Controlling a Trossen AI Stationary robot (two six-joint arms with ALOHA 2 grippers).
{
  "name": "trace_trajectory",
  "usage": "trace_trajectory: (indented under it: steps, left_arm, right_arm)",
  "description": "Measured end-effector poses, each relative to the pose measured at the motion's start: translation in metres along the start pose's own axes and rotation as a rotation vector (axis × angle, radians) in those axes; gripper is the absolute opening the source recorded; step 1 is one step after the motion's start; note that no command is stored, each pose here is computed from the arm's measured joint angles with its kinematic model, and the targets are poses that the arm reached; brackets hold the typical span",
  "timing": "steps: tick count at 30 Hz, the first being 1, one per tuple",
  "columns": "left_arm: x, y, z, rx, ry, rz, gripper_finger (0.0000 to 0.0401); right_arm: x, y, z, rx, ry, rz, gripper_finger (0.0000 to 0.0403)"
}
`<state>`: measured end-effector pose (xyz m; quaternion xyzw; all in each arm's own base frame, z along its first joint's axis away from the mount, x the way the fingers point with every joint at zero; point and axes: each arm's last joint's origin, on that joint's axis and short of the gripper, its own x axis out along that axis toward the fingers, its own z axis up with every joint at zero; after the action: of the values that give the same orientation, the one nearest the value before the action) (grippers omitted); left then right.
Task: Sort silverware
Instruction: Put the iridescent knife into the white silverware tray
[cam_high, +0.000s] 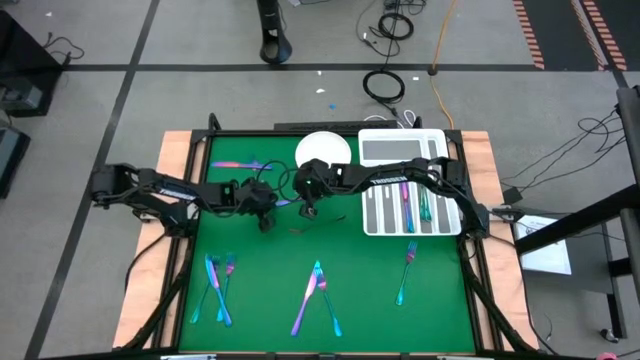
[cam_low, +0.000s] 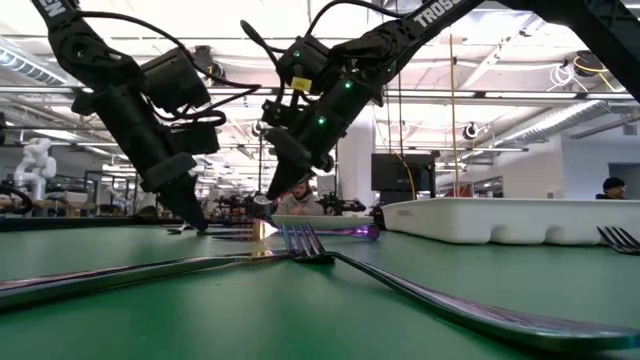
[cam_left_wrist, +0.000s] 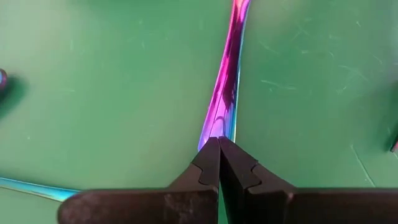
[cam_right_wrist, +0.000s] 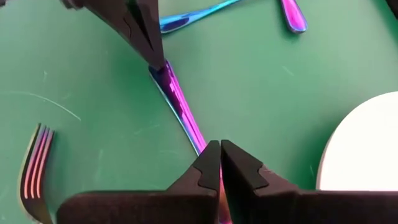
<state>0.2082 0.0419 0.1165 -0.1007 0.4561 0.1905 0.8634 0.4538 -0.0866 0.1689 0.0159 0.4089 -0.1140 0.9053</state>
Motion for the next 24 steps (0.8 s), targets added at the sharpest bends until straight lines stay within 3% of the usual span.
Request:
trace_trajectory:
  steps: [13, 24]
  left_arm:
    - [-0.018, 0.001, 0.005, 0.002, -0.060, -0.027, 0.0000]
    - [-0.018, 0.001, 0.001, -0.015, -0.015, -0.031, 0.0000]
  right_arm:
    - [0.000, 0.000, 0.000, 0.000, 0.003, 0.000, 0.0006]
    - [0.000, 0.000, 0.000, 0.000, 0.003, -0.001, 0.0006]
